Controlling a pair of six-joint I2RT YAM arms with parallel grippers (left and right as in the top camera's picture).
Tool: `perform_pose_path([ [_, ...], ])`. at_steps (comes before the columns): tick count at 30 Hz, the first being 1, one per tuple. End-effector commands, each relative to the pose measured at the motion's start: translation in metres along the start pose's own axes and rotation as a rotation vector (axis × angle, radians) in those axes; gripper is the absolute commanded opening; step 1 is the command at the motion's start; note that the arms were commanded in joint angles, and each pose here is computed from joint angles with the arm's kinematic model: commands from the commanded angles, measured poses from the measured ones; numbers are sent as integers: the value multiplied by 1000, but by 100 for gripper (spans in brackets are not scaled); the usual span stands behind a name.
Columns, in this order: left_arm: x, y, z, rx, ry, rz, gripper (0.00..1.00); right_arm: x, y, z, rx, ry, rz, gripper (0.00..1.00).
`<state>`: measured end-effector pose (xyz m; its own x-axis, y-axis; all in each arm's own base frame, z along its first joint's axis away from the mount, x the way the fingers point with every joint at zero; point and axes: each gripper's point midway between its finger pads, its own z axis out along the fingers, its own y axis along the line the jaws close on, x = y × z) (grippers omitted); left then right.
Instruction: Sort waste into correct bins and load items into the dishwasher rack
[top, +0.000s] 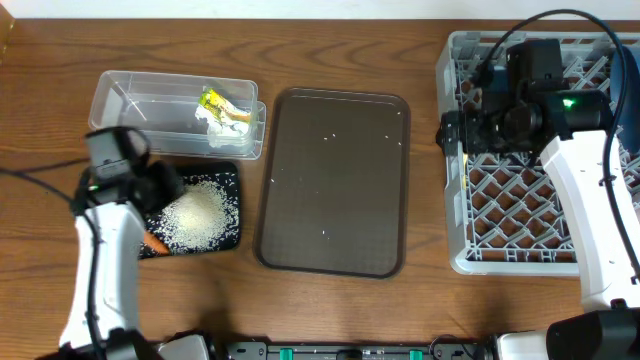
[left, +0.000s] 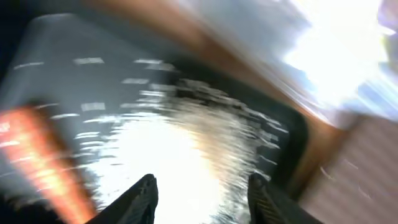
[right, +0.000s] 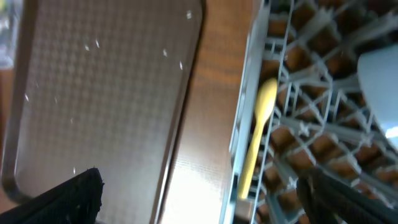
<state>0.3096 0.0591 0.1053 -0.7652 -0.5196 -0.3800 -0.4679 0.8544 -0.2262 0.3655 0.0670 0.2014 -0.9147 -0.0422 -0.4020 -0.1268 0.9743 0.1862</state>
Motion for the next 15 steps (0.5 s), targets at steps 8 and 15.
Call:
perform_pose_path([
  [8,116,-77,-10,144,352,512,68,-4,-17,-3,-67,-12,92,99],
  [15,137,-56,-43,101,439,494,69,47,-58,-15,12,170,195,99],
])
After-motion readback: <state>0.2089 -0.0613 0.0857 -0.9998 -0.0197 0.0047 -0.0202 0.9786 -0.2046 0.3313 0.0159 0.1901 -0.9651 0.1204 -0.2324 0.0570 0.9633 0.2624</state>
